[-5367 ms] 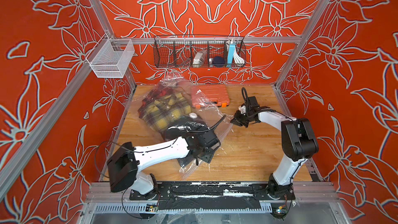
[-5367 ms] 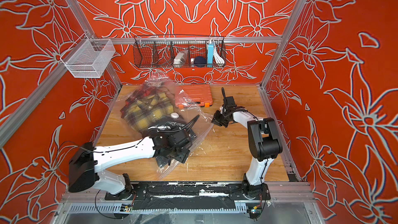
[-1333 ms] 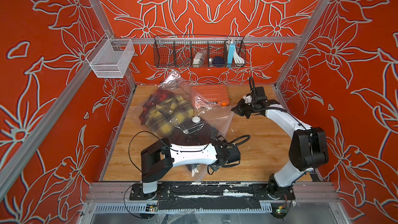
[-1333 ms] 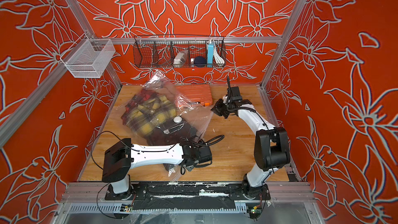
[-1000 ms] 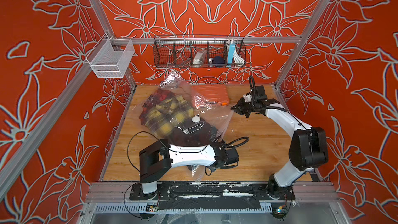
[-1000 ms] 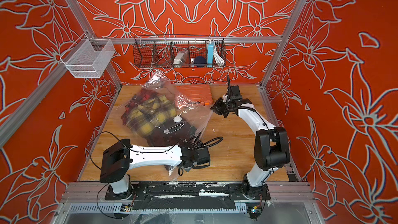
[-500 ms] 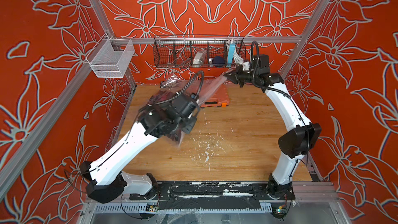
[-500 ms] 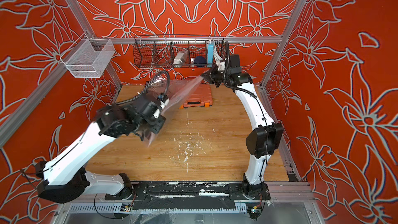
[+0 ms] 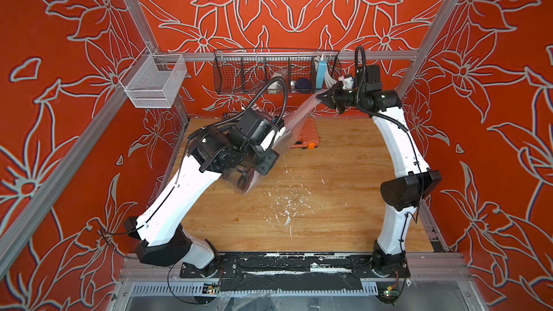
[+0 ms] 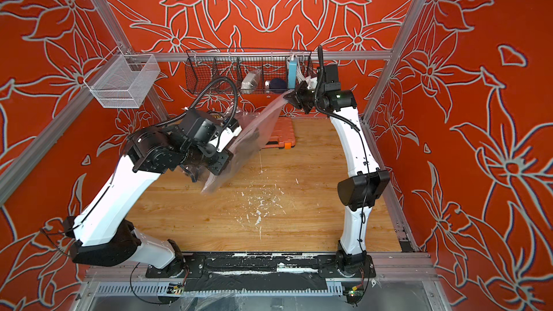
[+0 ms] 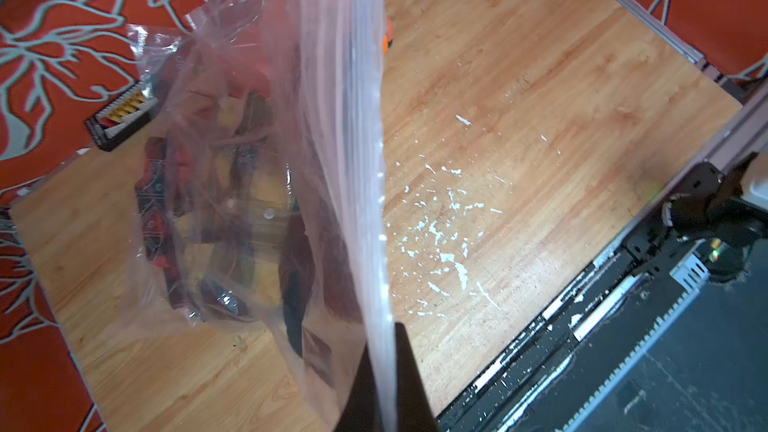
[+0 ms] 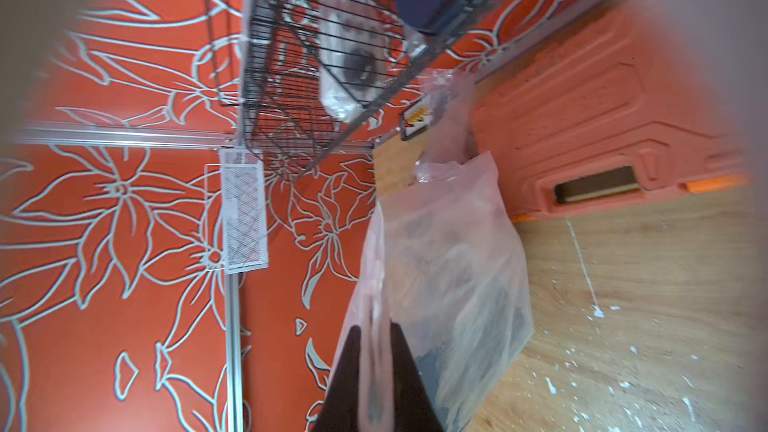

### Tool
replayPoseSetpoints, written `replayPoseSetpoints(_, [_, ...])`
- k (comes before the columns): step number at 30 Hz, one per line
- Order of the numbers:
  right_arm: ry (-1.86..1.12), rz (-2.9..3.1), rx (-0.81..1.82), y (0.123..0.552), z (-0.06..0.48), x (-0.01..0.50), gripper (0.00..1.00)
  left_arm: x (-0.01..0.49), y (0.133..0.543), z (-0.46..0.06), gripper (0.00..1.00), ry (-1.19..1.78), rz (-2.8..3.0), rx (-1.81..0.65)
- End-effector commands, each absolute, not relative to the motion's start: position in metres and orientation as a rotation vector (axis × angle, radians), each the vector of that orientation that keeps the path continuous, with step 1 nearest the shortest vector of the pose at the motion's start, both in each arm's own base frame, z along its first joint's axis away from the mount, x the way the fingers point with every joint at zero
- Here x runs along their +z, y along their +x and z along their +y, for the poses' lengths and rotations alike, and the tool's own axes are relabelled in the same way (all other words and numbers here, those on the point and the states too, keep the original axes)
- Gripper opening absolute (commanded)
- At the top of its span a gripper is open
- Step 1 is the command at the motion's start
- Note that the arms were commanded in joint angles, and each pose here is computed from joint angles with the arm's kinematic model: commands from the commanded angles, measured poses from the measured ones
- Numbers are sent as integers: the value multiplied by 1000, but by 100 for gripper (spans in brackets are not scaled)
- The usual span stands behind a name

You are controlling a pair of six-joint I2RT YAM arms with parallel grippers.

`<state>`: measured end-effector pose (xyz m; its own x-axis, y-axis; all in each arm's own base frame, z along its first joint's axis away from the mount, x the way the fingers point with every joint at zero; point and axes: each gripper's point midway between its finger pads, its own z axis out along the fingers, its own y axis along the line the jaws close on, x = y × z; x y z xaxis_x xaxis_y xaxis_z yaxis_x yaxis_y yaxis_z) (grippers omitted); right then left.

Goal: Place the folded shirt into the vacuum bag
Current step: Adjust the vacuum bag at the center of the board.

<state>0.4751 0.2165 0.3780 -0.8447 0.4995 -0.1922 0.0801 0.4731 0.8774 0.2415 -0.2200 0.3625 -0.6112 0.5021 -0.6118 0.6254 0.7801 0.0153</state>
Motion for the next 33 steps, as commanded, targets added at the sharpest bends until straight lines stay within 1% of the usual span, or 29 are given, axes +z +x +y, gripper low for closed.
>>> replayPoseSetpoints(1, [465, 2282, 1251, 476, 200, 378, 0, 368, 220, -235, 0, 913, 2344, -403])
replayPoseSetpoints(5, [477, 2311, 1239, 476, 196, 365, 0, 382, 234, -212, 0, 816, 2321, -342])
replayPoseSetpoints(6, [475, 2312, 1219, 477, 195, 362, 0, 387, 234, -215, 0, 769, 2316, -385])
replayPoseSetpoints(7, [475, 2324, 1188, 478, 193, 357, 0, 383, 229, -228, 0, 775, 2326, -478])
replayPoseSetpoints(8, [481, 2346, 1173, 479, 193, 349, 0, 369, 217, -247, 0, 854, 2352, -564])
replayPoseSetpoints(9, [485, 2365, 1191, 482, 194, 343, 0, 352, 214, -252, 0, 897, 2385, -527])
replayPoseSetpoints(10, [484, 2375, 1225, 483, 197, 342, 0, 340, 220, -244, 0, 890, 2426, -429])
replayPoseSetpoints(11, [461, 2357, 1286, 484, 201, 352, 0, 335, 229, -229, 0, 862, 2457, -309])
replayPoseSetpoints(12, [416, 2304, 1341, 485, 206, 369, 0, 341, 237, -213, 0, 823, 2457, -233])
replayPoseSetpoints(13, [396, 2261, 1361, 485, 206, 382, 0, 353, 243, -202, 0, 776, 2438, -219])
replayPoseSetpoints(14, [407, 2243, 1326, 483, 201, 388, 0, 372, 249, -193, 0, 706, 2379, -241])
replayPoseSetpoints(15, [428, 2258, 1251, 482, 192, 384, 0, 387, 251, -185, 0, 648, 2339, -280])
replayPoseSetpoints(17, [480, 2335, 1116, 482, 176, 359, 0, 400, 254, -180, 0, 582, 2313, -299])
replayPoseSetpoints(20, [507, 2419, 1056, 482, 171, 326, 0, 375, 245, -212, 0, 643, 2393, -430])
replayPoseSetpoints(22, [506, 2417, 1048, 482, 171, 325, 0, 346, 234, -237, 0, 753, 2442, -411])
replayPoseSetpoints(23, [499, 2397, 1063, 483, 172, 331, 0, 334, 230, -244, 0, 792, 2473, -400])
replayPoseSetpoints(25, [470, 2339, 1132, 486, 178, 351, 0, 338, 241, -231, 0, 760, 2473, -298])
replayPoseSetpoints(28, [347, 2199, 1308, 490, 195, 401, 0, 393, 269, -192, 0, 541, 2356, -263])
replayPoseSetpoints(30, [291, 2108, 1357, 488, 197, 432, 0, 434, 275, -178, 0, 456, 2219, -282])
replayPoseSetpoints(32, [274, 2032, 1419, 488, 196, 452, 0, 451, 269, -181, 0, 445, 2157, -357])
replayPoseSetpoints(33, [283, 2021, 1442, 487, 196, 453, 0, 449, 265, -189, 0, 463, 2163, -418])
